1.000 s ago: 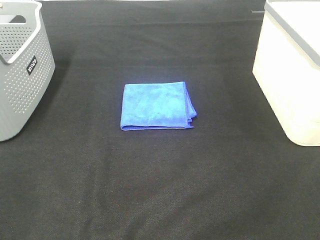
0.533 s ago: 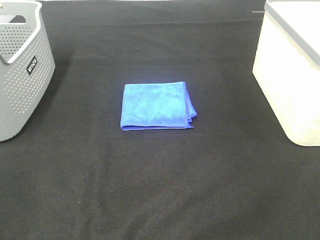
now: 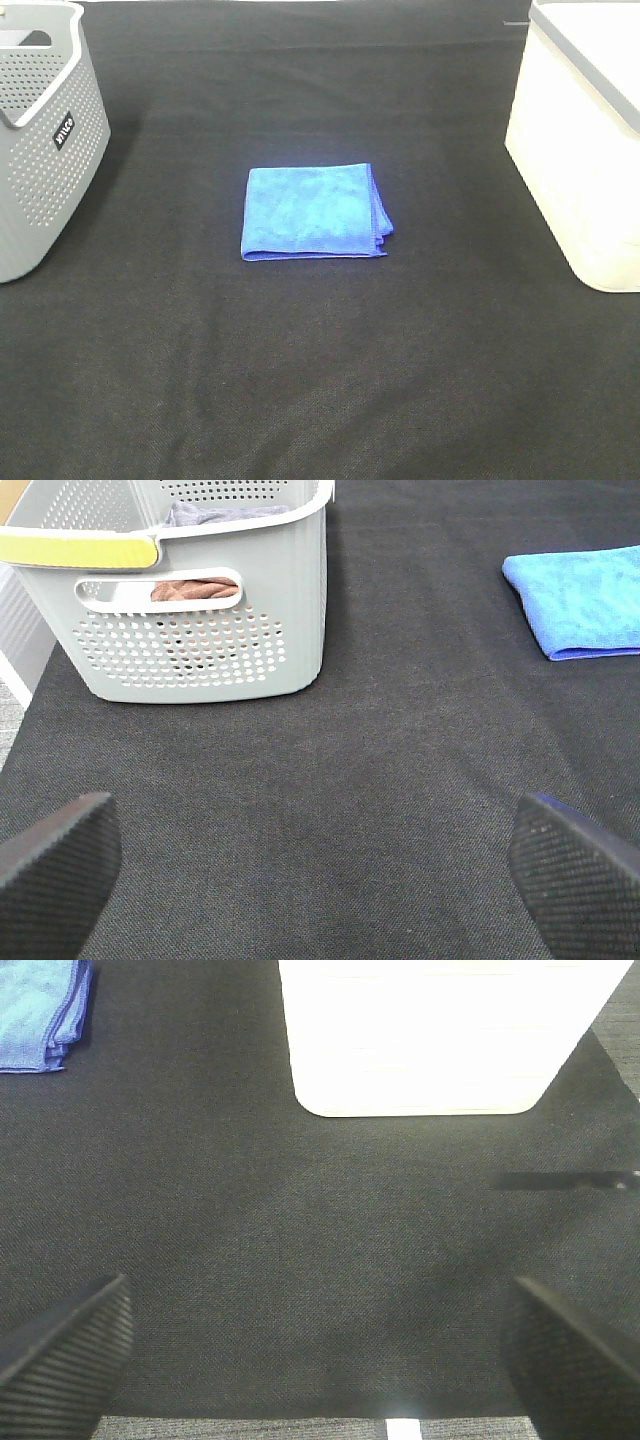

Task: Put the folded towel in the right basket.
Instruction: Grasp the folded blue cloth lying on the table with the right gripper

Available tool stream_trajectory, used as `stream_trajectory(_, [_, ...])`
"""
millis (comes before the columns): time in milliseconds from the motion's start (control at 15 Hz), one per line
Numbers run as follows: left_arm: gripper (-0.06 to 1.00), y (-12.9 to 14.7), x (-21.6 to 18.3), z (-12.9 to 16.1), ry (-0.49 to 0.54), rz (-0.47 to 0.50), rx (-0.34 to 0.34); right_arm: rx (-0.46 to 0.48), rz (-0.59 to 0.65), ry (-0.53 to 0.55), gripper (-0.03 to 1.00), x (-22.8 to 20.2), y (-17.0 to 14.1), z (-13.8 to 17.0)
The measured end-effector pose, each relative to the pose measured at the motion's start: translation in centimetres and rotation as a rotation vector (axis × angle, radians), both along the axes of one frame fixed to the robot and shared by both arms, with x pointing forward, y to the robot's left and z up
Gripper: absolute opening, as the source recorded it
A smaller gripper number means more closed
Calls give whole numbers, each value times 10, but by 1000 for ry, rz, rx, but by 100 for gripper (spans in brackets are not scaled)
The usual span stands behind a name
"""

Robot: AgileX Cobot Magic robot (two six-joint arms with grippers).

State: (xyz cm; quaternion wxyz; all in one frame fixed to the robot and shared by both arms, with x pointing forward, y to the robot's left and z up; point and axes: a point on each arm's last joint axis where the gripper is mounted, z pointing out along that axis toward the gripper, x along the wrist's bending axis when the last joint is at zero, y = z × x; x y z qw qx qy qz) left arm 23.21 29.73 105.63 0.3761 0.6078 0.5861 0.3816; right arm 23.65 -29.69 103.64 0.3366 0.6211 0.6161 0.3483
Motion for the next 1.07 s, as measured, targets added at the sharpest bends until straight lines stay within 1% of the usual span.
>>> stream_trajectory(933, [99,1,0,0,0,6,9,0,0,0,96,0,0,0])
stream_trajectory(1067, [99,1,0,0,0,6,9,-22,12,6,96,1,0,0])
